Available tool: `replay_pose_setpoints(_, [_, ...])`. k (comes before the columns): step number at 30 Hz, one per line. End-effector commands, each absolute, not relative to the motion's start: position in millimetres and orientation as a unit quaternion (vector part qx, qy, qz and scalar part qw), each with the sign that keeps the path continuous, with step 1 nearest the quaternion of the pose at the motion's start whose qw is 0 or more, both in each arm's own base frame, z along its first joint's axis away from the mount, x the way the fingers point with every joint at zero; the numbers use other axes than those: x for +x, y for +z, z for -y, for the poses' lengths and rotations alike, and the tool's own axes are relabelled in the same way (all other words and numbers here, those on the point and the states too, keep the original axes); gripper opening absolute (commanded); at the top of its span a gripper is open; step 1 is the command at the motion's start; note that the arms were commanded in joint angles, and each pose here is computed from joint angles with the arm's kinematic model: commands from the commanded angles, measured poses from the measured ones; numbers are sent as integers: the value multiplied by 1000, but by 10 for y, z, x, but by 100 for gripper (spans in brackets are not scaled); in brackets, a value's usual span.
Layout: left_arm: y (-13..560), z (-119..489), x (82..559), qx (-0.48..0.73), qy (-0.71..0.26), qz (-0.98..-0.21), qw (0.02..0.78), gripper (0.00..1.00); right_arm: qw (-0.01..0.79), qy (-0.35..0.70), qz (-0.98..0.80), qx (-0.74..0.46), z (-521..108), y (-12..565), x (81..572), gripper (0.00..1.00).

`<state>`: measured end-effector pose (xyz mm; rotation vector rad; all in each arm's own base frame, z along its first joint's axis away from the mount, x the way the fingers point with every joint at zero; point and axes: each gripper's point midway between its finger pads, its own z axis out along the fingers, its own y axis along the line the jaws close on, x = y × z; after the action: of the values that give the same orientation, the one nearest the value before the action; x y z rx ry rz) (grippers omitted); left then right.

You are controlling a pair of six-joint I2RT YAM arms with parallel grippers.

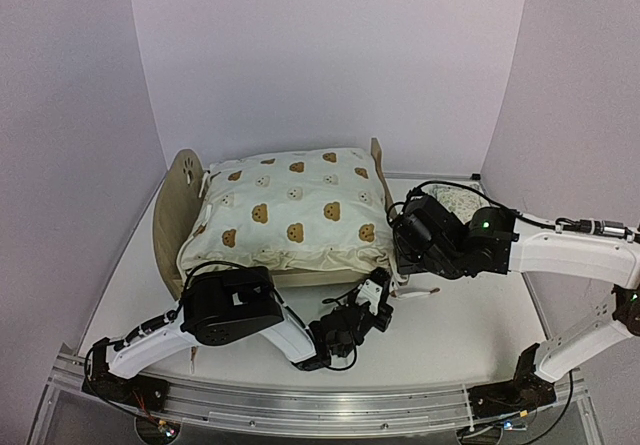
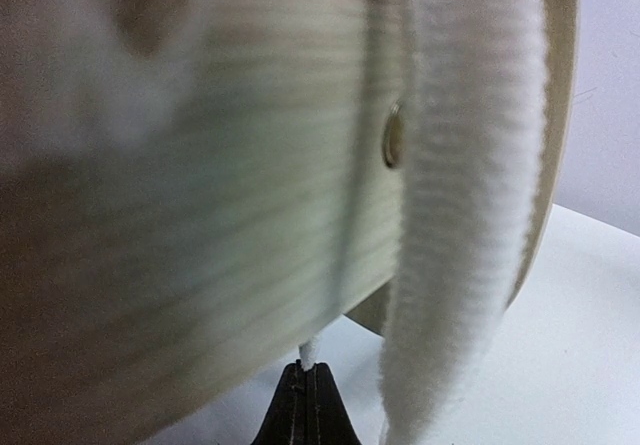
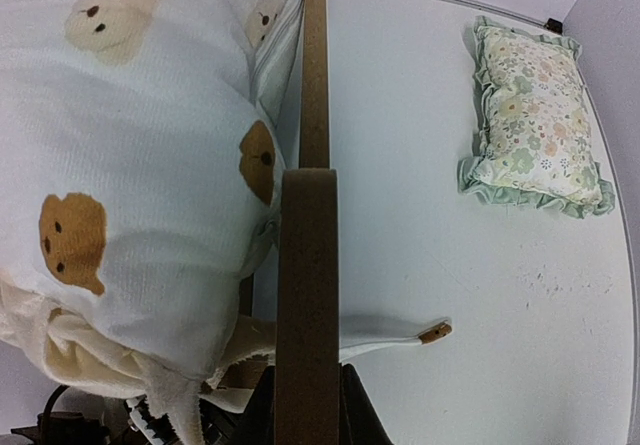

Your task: Set up the pet bed

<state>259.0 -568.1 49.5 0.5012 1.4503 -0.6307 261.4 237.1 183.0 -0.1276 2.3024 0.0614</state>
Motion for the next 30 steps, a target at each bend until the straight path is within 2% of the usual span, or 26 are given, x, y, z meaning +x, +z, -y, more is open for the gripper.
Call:
replay_pose_setpoints(1, [503, 5544, 2888, 183, -270, -664, 673, 0, 463, 191, -865, 13, -2782, 2561, 2603, 0])
replay_pose_setpoints(30, [284, 5452, 2552, 227, -274, -690, 630, 0, 467, 175, -867, 10, -2749, 2493, 2617, 0])
